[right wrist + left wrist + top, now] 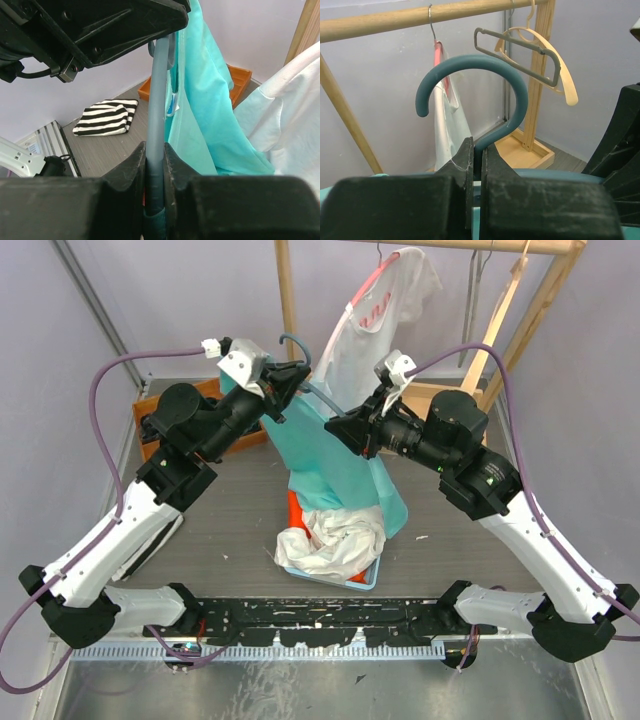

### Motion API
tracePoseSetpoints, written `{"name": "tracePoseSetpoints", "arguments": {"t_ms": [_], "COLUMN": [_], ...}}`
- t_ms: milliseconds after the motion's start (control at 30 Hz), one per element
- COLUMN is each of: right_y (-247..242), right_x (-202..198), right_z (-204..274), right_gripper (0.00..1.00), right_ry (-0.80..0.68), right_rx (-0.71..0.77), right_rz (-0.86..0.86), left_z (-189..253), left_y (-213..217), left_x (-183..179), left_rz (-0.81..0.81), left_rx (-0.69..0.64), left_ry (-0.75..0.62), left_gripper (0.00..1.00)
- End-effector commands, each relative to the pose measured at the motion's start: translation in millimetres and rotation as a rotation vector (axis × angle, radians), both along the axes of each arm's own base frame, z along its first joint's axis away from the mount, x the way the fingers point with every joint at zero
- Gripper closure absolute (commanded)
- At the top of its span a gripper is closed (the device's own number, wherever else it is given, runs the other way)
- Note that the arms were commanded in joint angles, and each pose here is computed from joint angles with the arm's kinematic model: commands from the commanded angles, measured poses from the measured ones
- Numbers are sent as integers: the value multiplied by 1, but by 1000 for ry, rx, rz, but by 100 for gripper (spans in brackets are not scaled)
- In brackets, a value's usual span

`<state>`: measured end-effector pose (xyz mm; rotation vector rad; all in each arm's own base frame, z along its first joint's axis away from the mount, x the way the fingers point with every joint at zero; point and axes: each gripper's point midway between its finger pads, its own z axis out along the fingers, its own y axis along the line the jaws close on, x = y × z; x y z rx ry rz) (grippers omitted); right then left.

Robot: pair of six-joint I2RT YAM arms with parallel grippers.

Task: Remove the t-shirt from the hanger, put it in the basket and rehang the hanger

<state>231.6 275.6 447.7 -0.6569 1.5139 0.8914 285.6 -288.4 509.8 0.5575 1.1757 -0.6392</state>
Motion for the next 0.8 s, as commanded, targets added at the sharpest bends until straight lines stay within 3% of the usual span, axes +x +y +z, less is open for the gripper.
{"name": "tracePoseSetpoints", "arguments": {"t_ms": [0,67,233,467,767], "right_y": [-9,-10,-24,-43,-27], "right_x": [-9,-7,-5,8,23], "right_z": [54,53,58,83,97], "right_gripper": [73,59,37,34,34], "right_ry": [-113,-105,-107,-126,-134], "right_rx": [115,107,118,171,221], "right_rz": [-13,-27,-94,-224,-217], "left_z": [10,13,21,23,20], "left_y": [6,10,23,33,52], "left_x": [0,1,3,-3,-7], "left_rz": [20,39,97,113,176], "left_rx": [-44,-56,-64,-57,-39], "left_ry": [3,8,9,12,10], "left_gripper": [100,100,100,100,100]}}
